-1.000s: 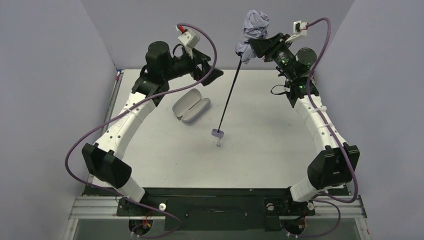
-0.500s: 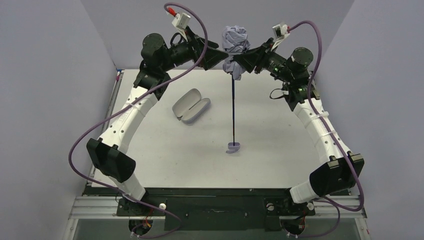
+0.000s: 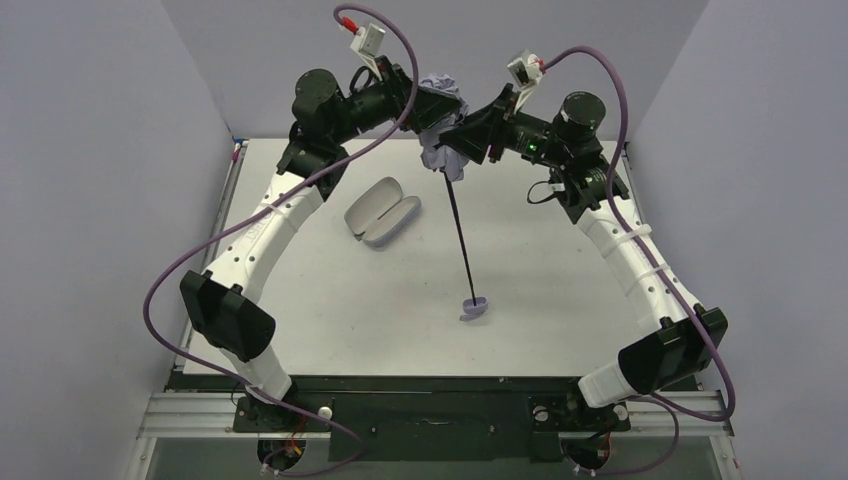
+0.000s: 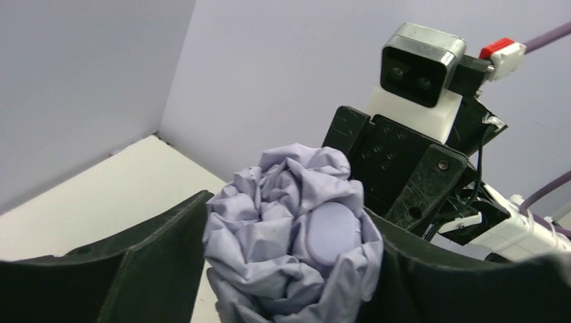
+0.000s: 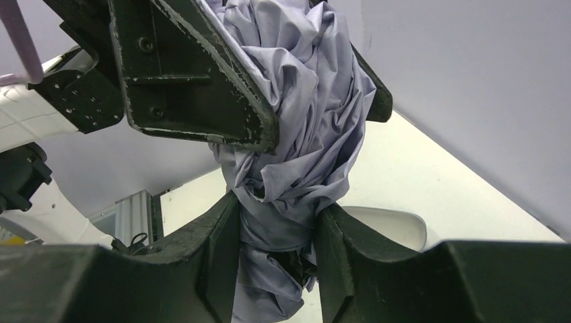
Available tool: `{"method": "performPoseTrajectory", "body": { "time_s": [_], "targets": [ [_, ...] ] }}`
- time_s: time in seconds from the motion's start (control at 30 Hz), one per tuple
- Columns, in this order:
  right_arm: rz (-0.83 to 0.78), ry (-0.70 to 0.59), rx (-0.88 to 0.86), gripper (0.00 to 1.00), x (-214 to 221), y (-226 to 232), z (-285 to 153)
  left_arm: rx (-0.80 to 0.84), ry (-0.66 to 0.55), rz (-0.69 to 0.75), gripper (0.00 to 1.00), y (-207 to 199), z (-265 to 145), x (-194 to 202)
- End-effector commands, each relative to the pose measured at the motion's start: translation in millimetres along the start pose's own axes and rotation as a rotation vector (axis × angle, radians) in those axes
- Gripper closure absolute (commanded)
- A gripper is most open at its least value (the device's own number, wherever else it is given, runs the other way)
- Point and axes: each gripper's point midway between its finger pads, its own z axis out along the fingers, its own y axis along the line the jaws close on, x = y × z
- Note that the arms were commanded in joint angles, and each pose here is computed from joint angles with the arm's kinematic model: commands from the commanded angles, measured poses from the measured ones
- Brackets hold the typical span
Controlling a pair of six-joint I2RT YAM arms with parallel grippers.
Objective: Open the umbrella
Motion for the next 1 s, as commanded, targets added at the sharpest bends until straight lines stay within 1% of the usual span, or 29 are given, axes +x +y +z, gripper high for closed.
{"method": "performPoseTrajectory", "body": {
  "time_s": [0.0,0.07,0.1,0.13,0.17,0.2,0.23,0.27,0.3,0.33,0.37,0.4,0.43,0.57,0.63,0.73,0.83,0.97],
  "targets": [
    [-0.079,-0.108,-0.059,1.00,-47.0,19.3,0.1,0.089,-0.068,0.005,0.44,-23.1,-0.9,-18.1],
    [-0.063,-0.133,-0.054,1.00,-54.9,16.9,0.4,0.101,-0.060,-0.014,0.65,-24.4,-1.8,-14.5],
    [-0.060,-0.142,-0.041,0.99,-57.8,13.3,0.0,0.097,-0.062,-0.020,0.71,-23.5,-1.9,-14.1],
    [-0.055,-0.149,-0.032,0.90,-60.8,11.7,0.2,0.090,-0.064,-0.031,0.85,-22.1,-2.2,-13.7],
    [-0.050,-0.157,-0.003,0.83,-64.4,7.5,-0.3,0.073,-0.076,-0.040,0.90,-18.7,-1.9,-15.7],
    [-0.043,-0.140,0.023,0.66,-60.1,2.5,-0.3,0.061,-0.084,-0.054,0.99,-17.0,-2.7,-17.7],
    [-0.050,-0.147,0.066,0.59,-62.5,-4.2,-0.7,0.036,-0.102,-0.069,1.00,-12.3,-2.3,-20.6],
    [-0.063,-0.110,0.107,0.46,-53.1,-10.9,-1.9,0.018,-0.115,-0.075,1.00,-8.8,-3.1,-23.2],
    [-0.079,-0.110,0.182,0.41,-53.5,-21.0,-4.9,-0.024,-0.136,-0.093,1.00,-1.3,-4.1,-25.3],
    [-0.127,-0.063,0.229,0.35,-42.0,-27.8,-6.7,-0.048,-0.149,-0.101,1.00,3.6,-5.1,-26.6],
    [-0.153,-0.057,0.308,0.31,-40.7,-38.0,-12.0,-0.089,-0.169,-0.110,1.00,11.4,-6.9,-27.4],
    [-0.211,-0.015,0.340,0.31,-31.6,-40.9,-13.1,-0.112,-0.179,-0.113,1.00,15.2,-7.6,-27.6],
    [-0.241,-0.002,0.405,0.30,-29.1,-49.0,-18.4,-0.161,-0.199,-0.116,1.00,23.3,-9.7,-29.2],
    [-0.409,0.117,0.474,0.29,-5.3,-50.9,-20.4,-0.276,-0.251,-0.156,1.00,41.1,-13.9,-33.8],
    [-0.442,0.167,0.479,0.29,9.1,-47.3,-18.2,-0.318,-0.275,-0.191,1.00,48.3,-14.7,-36.9],
    [-0.439,0.208,0.458,0.28,26.8,-40.5,-12.9,-0.368,-0.307,-0.220,1.00,55.5,-16.5,-42.1],
    [-0.456,0.239,0.459,0.24,38.2,-41.5,-10.5,-0.383,-0.321,-0.271,1.00,57.0,-16.7,-42.9],
    [-0.522,0.263,0.545,0.20,43.8,-58.1,-8.6,-0.392,-0.337,-0.339,1.00,57.5,-17.4,-43.4]
  ]
}}
